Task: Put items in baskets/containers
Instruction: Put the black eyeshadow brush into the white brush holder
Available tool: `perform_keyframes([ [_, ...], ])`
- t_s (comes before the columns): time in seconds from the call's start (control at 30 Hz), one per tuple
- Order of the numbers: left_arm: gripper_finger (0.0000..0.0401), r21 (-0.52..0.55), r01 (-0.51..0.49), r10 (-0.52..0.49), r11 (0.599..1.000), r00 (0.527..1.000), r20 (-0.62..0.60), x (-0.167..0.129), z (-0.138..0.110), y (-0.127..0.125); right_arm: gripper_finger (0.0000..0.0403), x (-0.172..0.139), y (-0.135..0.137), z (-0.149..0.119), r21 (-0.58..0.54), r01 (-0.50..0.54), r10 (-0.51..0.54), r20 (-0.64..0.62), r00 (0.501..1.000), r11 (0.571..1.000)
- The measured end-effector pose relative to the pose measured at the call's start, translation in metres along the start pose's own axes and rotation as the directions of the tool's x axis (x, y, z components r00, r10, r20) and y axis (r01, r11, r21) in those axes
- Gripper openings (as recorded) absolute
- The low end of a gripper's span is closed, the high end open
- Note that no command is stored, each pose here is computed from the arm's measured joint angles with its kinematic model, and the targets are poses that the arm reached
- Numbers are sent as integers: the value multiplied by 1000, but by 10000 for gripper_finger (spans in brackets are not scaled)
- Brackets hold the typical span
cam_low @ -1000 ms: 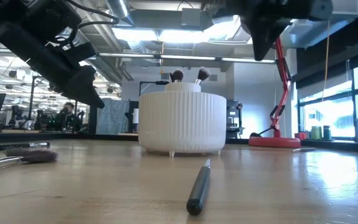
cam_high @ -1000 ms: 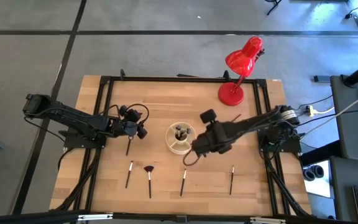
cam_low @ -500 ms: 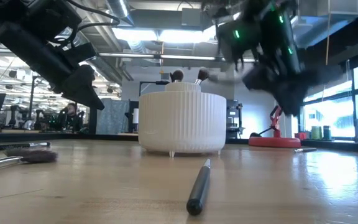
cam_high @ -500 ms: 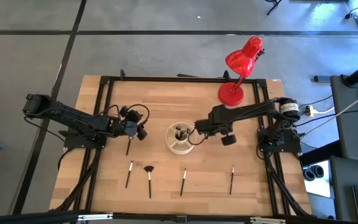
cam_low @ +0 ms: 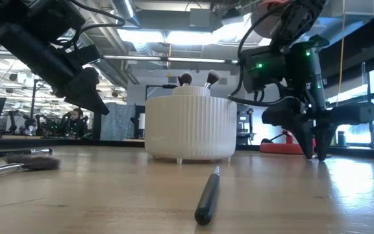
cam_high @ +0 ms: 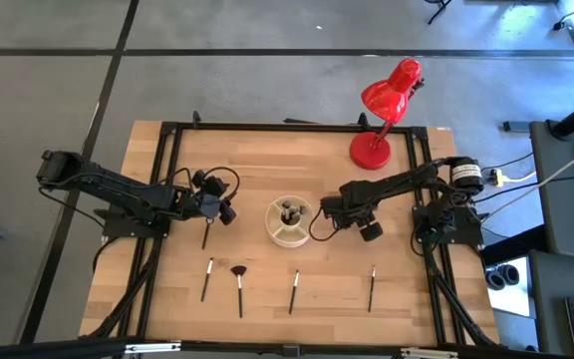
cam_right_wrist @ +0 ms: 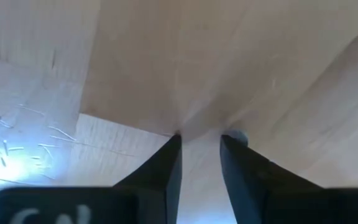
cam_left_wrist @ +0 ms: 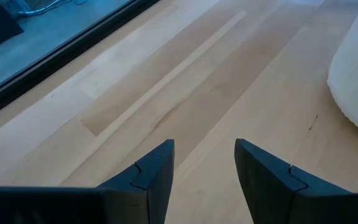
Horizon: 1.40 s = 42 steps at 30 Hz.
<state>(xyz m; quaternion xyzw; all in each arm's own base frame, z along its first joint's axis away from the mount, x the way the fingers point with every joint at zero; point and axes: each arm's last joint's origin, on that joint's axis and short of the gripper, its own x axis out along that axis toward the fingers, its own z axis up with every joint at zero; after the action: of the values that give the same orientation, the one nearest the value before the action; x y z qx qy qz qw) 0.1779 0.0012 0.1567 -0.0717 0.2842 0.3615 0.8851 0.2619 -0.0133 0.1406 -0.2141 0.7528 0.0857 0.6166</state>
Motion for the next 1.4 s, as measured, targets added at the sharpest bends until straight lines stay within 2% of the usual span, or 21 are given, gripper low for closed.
perform_keyframes([
  [0.17, 164, 0, 0, 0, 1000, 1000, 0, 0, 0, 0, 105, -4, -3, -1, -2, 17, -18, -18, 1000, 1000],
  [0.37, 164, 0, -9, 9, 1000, 1000, 5, 0, 0, 0, 105, -34, -8, -7, 7, 44, -44, 36, 998, 999],
  [0.5, 164, 9, -12, 12, 1000, 1000, 6, 0, 0, 0, 105, -40, -23, -22, 116, 14, -35, 183, 982, 993],
  [0.63, 164, 10, -16, 16, 1000, 1000, 9, 0, 0, 1, 105, -28, -40, -39, 258, -43, -28, 266, 963, 965],
  [0.73, 164, 9, -7, 7, 1000, 1000, 4, 0, 0, 0, 105, -13, -46, -49, 309, -104, 8, 297, 955, 945],
  [0.93, 164, 9, -2, 2, 1000, 1000, 1, 0, 0, 0, 105, 6, -46, -53, 283, -177, 55, 391, 919, 943],
  [1.27, 164, 9, -23, 23, 1000, 1000, 13, 0, 0, 1, 103, 15, -40, -56, 273, -179, 64, 383, 922, 945],
  [1.4, 164, 9, -23, 23, 1000, 1000, 13, 0, 0, 1, 81, 18, -38, -57, 252, -172, 66, 380, 922, 952],
])
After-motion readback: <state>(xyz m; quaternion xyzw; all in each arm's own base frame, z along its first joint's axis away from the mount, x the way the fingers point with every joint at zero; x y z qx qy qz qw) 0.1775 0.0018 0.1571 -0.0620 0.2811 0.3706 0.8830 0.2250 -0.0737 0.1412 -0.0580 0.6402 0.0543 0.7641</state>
